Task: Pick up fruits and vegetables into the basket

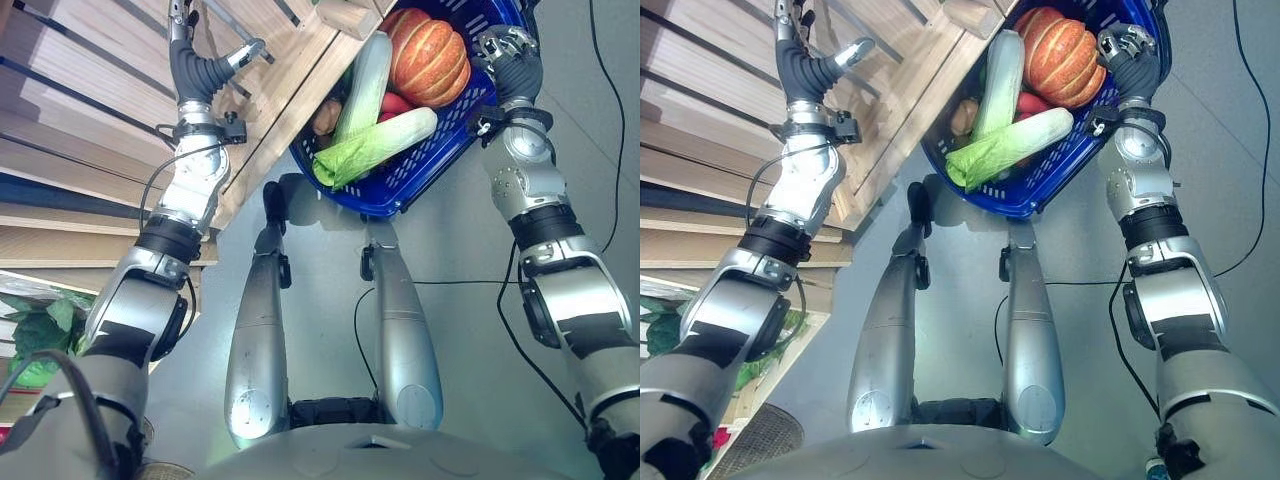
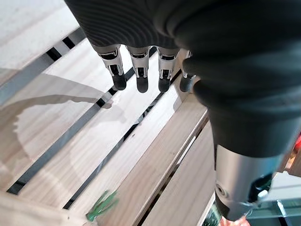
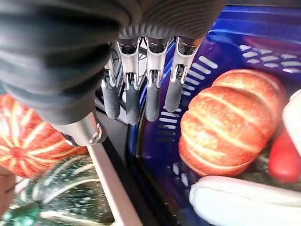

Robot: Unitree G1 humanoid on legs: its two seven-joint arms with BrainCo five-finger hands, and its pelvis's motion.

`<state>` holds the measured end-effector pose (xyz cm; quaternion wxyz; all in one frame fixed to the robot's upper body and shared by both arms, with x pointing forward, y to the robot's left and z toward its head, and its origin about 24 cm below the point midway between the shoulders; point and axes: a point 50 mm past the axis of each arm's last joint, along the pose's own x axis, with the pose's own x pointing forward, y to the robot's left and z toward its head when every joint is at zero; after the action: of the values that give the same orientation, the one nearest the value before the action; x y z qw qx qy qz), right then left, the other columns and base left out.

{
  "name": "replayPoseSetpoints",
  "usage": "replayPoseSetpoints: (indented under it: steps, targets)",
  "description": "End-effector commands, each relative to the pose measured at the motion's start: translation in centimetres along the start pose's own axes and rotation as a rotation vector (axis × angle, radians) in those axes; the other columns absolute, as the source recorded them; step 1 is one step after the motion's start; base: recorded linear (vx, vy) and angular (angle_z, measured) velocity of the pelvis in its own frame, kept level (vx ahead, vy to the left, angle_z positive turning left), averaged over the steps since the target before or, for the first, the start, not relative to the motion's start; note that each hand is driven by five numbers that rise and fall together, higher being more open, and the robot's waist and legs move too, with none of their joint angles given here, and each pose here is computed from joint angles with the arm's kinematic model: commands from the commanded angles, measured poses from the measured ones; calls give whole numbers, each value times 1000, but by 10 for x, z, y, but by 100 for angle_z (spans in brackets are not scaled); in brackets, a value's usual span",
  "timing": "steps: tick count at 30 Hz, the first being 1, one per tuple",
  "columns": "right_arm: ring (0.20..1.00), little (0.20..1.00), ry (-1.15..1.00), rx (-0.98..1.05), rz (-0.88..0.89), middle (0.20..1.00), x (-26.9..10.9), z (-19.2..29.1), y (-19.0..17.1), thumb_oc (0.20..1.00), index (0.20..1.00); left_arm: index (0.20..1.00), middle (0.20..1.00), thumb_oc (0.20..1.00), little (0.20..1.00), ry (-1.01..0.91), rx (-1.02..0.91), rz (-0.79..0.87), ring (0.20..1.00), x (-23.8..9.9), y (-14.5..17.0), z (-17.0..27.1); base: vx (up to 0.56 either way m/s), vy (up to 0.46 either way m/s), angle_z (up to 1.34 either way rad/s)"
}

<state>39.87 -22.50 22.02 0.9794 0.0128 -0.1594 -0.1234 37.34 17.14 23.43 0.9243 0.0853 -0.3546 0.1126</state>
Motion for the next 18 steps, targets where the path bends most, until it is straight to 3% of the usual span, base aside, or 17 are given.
replayPoseSetpoints:
  steps: [1,12,14,15,18]
  targets:
    - [200,200,-50,-92,4,200,6,16,-9,200,200,1000,1000,1000,1000,-88,-58,15,1000,9,2,16,-2,1,4]
    - [200,200,-13,-113,-3,200,6,3,-10,200,200,1000,1000,1000,1000,-76,-52,0,1000,4,0,12,-1,1,3]
    - [846,846,-9,-107,-11,846,4,-1,-12,846,846,1000,1000,1000,1000,-54,-39,-7,1000,2,2,7,0,0,0]
    - [1000,1000,-5,-106,-13,1000,3,-3,-13,1000,1000,1000,1000,1000,1000,-42,-30,-10,1000,1,3,4,0,0,0]
    - [1000,1000,4,-97,-35,1000,-1,-10,-18,1000,1000,1000,1000,1000,1000,-3,0,-11,1000,-6,11,-5,-23,5,0]
